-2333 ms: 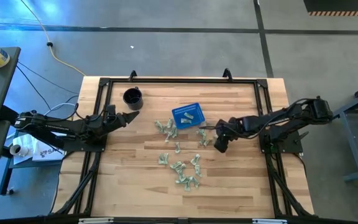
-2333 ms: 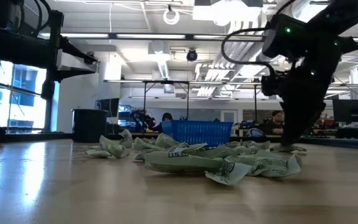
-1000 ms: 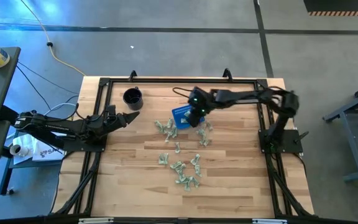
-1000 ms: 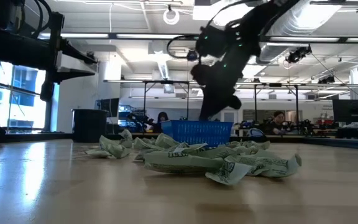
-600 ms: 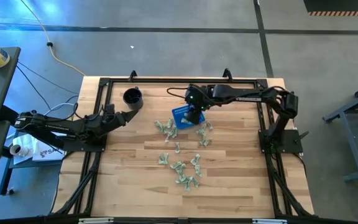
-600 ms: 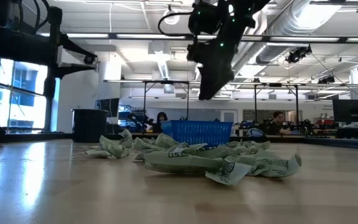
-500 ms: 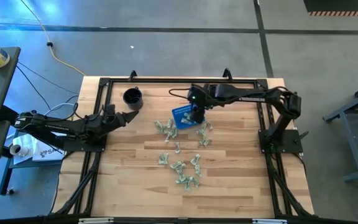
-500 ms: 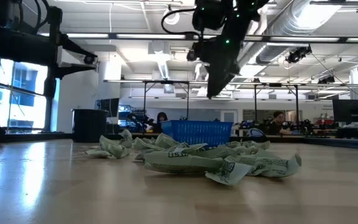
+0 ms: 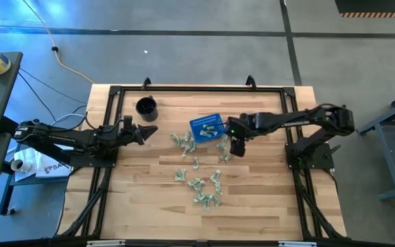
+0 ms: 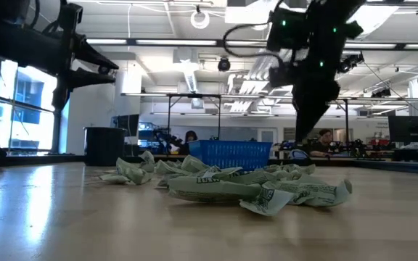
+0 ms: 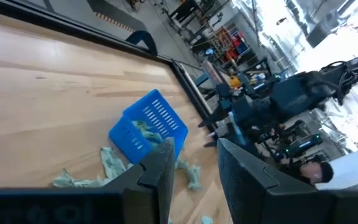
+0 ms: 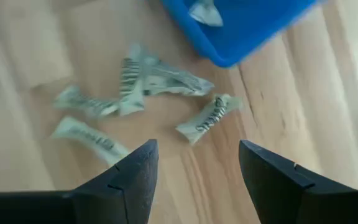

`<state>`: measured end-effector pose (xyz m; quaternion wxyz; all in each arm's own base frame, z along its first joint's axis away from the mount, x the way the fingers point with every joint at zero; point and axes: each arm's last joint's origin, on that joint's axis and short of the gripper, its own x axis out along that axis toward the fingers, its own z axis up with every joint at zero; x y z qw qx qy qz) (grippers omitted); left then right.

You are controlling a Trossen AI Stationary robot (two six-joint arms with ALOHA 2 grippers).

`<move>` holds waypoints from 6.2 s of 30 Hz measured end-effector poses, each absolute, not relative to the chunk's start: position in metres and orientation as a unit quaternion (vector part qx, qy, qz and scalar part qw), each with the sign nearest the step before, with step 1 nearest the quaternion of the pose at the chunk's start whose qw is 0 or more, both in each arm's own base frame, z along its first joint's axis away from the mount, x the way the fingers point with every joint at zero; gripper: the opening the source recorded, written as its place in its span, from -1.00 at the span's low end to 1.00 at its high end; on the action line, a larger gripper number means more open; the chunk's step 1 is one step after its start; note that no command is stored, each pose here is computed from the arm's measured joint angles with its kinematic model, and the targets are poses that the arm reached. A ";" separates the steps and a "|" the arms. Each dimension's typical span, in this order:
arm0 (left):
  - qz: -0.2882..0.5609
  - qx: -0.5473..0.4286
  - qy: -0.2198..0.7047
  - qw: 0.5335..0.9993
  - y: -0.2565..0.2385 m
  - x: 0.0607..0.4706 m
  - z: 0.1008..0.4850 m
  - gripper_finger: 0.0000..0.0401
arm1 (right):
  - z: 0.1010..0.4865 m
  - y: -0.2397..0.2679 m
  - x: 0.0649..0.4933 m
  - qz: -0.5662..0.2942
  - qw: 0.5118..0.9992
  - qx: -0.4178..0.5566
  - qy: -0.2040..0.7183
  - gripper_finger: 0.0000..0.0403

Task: Pick and place Stevia / Truvia into bins
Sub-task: Put the green stevia packet into the blue bin

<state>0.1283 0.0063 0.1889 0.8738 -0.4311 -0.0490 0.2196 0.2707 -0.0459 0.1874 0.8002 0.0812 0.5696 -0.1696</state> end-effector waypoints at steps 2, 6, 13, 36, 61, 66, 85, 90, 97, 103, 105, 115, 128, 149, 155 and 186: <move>0.218 -0.440 -0.053 0.870 0.006 0.128 0.189 -0.22 | 0.174 -0.050 0.269 -0.197 0.793 0.123 0.564 0.06; 0.217 -0.454 -0.057 0.862 0.006 0.128 0.190 -0.22 | 0.152 -0.053 0.267 -0.221 0.797 0.178 0.532 0.07; 0.215 -0.464 -0.061 0.857 0.006 0.128 0.190 -0.22 | 0.139 -0.054 0.260 -0.283 0.794 0.198 0.500 0.00; 0.231 -0.458 -0.040 0.857 0.007 0.127 0.185 -0.22 | 0.188 -0.049 0.283 -0.204 0.809 0.241 0.496 -0.95; 0.213 -0.459 -0.021 0.862 0.005 0.128 0.183 -0.22 | 0.214 -0.114 0.350 -0.192 0.826 0.236 0.474 -0.63; 0.206 -0.461 -0.016 0.863 0.005 0.128 0.183 -0.22 | 0.227 -0.106 0.345 -0.218 0.833 0.206 0.465 -0.24; 0.195 -0.434 0.035 0.879 0.003 0.130 0.176 -0.22 | 0.200 -0.008 0.297 -0.063 0.768 0.010 0.638 0.12; 0.194 -0.436 0.033 0.878 0.003 0.130 0.176 -0.22 | 0.180 0.008 0.296 -0.034 0.790 -0.004 0.613 0.12; 0.194 -0.436 0.034 0.878 0.003 0.130 0.176 -0.22 | 0.156 0.013 0.288 -0.007 0.803 0.003 0.596 0.12; 0.194 -0.437 0.034 0.878 0.003 0.130 0.176 -0.22 | 0.146 0.008 0.288 -0.002 0.821 -0.007 0.570 0.12; 0.194 -0.441 0.033 0.875 0.003 0.130 0.176 -0.22 | 0.144 0.006 0.287 -0.003 0.822 -0.005 0.570 0.12; 0.199 -0.456 0.027 0.867 0.003 0.130 0.176 -0.22 | 0.124 -0.006 0.281 0.006 0.798 0.040 0.601 -0.18; 0.217 -0.454 0.017 0.864 0.004 0.129 0.176 -0.22 | 0.147 -0.005 0.285 -0.039 0.763 0.109 0.637 -0.91; 0.201 -0.455 0.039 0.867 0.003 0.129 0.174 -0.22 | 0.209 -0.119 0.358 -0.144 0.832 0.173 0.507 -0.59; 0.185 -0.468 0.030 0.864 0.002 0.130 0.177 -0.22 | 0.229 -0.104 0.360 -0.147 0.844 0.133 0.499 -0.20; 0.310 -0.462 0.328 0.763 -0.059 0.209 0.239 -0.52 | 0.193 0.032 0.215 -0.214 0.821 0.120 0.515 -0.09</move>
